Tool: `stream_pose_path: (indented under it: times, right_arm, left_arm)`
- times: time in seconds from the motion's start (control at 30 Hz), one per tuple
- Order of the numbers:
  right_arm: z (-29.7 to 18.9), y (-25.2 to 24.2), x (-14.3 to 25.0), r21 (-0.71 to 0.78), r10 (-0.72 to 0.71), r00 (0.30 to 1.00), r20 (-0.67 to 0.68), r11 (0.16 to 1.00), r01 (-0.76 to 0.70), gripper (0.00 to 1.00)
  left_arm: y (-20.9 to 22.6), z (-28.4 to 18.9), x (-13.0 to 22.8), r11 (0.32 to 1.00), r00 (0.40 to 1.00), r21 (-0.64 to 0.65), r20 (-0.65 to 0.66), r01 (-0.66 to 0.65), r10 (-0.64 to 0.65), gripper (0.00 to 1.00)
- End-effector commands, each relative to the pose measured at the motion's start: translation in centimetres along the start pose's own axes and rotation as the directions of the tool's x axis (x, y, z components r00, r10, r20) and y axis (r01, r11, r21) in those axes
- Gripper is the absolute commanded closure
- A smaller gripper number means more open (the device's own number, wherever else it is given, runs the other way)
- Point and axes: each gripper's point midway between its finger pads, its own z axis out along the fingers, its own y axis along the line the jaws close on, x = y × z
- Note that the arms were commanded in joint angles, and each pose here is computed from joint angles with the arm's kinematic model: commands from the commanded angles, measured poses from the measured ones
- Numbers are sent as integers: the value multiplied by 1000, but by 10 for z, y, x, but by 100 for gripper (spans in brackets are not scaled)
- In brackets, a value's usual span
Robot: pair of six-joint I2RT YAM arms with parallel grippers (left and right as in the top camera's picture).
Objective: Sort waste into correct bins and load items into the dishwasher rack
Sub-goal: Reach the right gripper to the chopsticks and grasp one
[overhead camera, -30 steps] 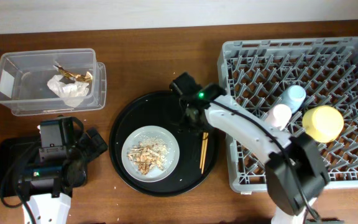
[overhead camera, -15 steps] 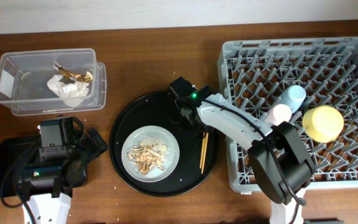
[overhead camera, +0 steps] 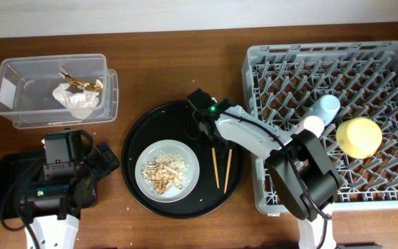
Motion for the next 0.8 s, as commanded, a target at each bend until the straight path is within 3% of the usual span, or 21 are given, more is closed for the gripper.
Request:
stream_pose_path:
  times: [0.0, 0.07, 0.13, 0.3, 0.57, 0.67, 0.77]
  right_arm:
    - [12, 5, 14, -49, -27, 999, -48, 999, 24, 53]
    - [14, 4, 15, -48, -27, 998, -48, 999, 24, 57]
    - [15, 4, 16, -49, -27, 999, -48, 998, 24, 73]
    - [10, 10, 18, -87, -27, 997, -68, 996, 21, 96]
    - [-105, -5, -29, -179, -49, 994, 95, 982, 66, 96]
    - [-155, -54, -69, -177, -113, 965, 238, 971, 158, 96]
    - [-162, -111, -97, -136, -111, 953, 283, 979, 155, 96]
  left_arm:
    - [0, -5, -5, 1000, 1000, 3, 20, 15, -15, 1]
    - [0, -5, -5, 1000, 1000, 3, 20, 15, -16, 1]
    - [0, -5, -5, 1000, 1000, 3, 20, 15, -16, 1]
    - [0, -5, -5, 1000, 1000, 2, 20, 16, -16, 1]
    - [0, -5, -5, 1000, 1000, 3, 20, 15, -15, 1]
    - [0, -5, -5, 1000, 1000, 3, 20, 15, -15, 1]
    - [0, -5, -5, 1000, 1000, 3, 20, 15, -15, 1]
